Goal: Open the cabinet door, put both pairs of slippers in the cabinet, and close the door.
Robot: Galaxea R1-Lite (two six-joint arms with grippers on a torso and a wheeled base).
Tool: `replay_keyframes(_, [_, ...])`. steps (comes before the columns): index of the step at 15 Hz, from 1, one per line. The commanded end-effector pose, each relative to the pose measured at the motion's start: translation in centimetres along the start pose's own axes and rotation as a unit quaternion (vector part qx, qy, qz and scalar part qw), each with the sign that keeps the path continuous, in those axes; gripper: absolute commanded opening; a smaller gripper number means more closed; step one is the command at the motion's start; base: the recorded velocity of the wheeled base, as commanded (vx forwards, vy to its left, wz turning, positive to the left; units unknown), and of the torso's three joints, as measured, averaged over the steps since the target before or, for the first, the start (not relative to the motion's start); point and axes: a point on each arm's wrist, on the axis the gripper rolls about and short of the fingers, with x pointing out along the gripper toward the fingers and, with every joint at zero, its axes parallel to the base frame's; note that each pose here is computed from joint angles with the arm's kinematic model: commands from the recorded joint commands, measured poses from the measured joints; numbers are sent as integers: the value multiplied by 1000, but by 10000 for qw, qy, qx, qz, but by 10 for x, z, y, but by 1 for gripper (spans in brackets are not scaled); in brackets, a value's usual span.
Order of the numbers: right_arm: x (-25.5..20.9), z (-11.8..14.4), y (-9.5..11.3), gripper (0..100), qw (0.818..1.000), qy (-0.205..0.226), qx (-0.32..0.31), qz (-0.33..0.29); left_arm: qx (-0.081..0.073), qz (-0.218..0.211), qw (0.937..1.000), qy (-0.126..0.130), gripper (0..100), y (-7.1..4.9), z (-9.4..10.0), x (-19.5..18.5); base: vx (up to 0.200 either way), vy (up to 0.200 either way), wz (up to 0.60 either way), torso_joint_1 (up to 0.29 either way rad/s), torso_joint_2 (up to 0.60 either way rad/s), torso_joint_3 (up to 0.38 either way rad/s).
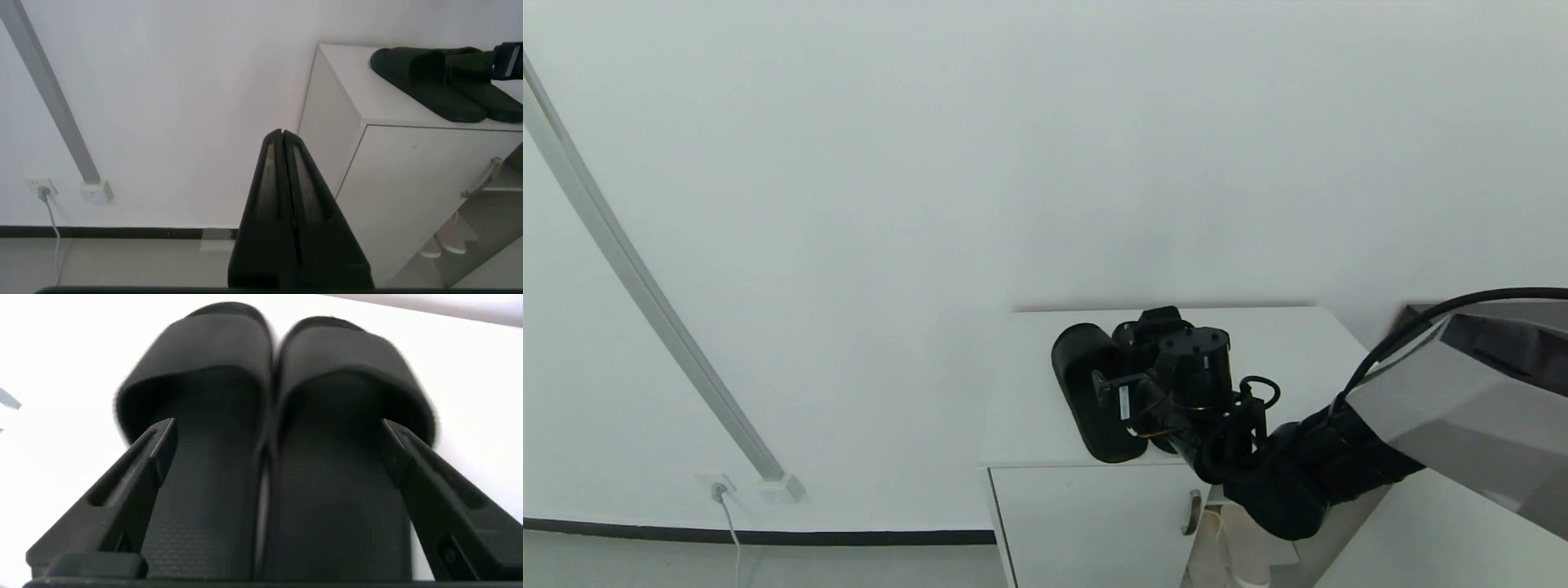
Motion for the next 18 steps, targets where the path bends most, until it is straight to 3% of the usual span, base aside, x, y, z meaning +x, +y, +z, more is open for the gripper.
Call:
replay_keyframes(1, [12, -13, 2, 100, 10000, 85, -36, -29, -15, 3, 10000, 5, 0, 0, 0, 0, 0, 0, 0, 0, 0, 0])
replay_keyframes(5, [35, -27, 5, 100, 9999, 112, -16, -31, -15, 3, 10000, 5, 0, 0, 0, 0, 0, 0, 0, 0, 0, 0])
replay_keyframes(17, [79, -17, 10, 100, 9998, -154, 84, -122, -23, 3, 10000, 5, 0, 0, 0, 0, 0, 0, 0, 0, 0, 0])
replay_keyframes(18, [79, -17, 10, 0, 9998, -154, 84, -122, -23, 10, 10000, 4, 0, 0, 0, 0, 0, 0, 0, 0, 0, 0])
